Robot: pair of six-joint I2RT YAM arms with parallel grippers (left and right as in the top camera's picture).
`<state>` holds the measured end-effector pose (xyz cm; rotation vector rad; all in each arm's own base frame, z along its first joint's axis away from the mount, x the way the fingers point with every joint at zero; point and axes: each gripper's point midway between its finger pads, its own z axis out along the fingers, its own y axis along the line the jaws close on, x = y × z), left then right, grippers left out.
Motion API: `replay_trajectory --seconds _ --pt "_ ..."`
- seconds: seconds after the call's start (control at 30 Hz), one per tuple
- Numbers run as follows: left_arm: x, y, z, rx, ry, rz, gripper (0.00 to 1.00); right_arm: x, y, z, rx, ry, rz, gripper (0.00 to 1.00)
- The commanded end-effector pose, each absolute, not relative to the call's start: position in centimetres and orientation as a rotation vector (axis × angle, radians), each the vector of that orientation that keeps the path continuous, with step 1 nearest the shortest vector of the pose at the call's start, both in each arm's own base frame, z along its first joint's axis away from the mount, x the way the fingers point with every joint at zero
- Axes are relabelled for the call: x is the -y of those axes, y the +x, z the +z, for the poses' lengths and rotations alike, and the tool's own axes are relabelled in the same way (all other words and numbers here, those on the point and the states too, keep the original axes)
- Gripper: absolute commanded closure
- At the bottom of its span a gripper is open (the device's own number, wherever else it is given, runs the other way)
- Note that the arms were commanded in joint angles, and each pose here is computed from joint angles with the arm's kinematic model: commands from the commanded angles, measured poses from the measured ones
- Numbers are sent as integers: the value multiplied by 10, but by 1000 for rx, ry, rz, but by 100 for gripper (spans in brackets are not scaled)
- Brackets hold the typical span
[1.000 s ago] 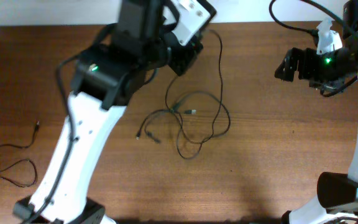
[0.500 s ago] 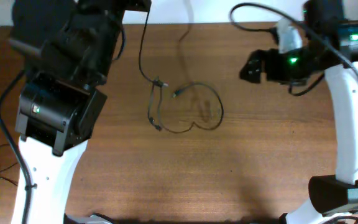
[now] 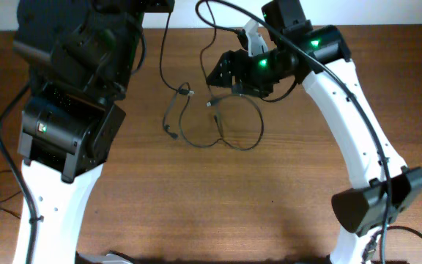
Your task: Untangle cables
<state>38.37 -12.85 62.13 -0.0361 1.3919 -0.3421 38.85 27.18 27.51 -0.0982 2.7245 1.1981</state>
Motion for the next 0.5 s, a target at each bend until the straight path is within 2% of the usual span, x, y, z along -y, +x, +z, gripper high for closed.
replay_trajectory --seconds 0.0,0.1,0.27,0.4,0.43,0.47 --pt "126 386 619 -1404 -53 -340 100 -297 393 268 -2740 -43 1495 22" --pt "126 386 614 -1422 -50 -334 100 -330 397 259 -2721 -73 1659 22" --pt "127 387 612 -1430 -49 -332 100 -361 384 241 -2776 -108 1685 22" --pt "126 387 611 -1436 -48 -330 100 -380 358 233 -2821 -203 1746 24" --pt "126 387 611 -1437 -47 -329 100 -383 354 228 -2839 -208 1744 29" --pt "127 388 610 -1438 -47 -329 100 -382 354 220 -2858 -190 1722 41"
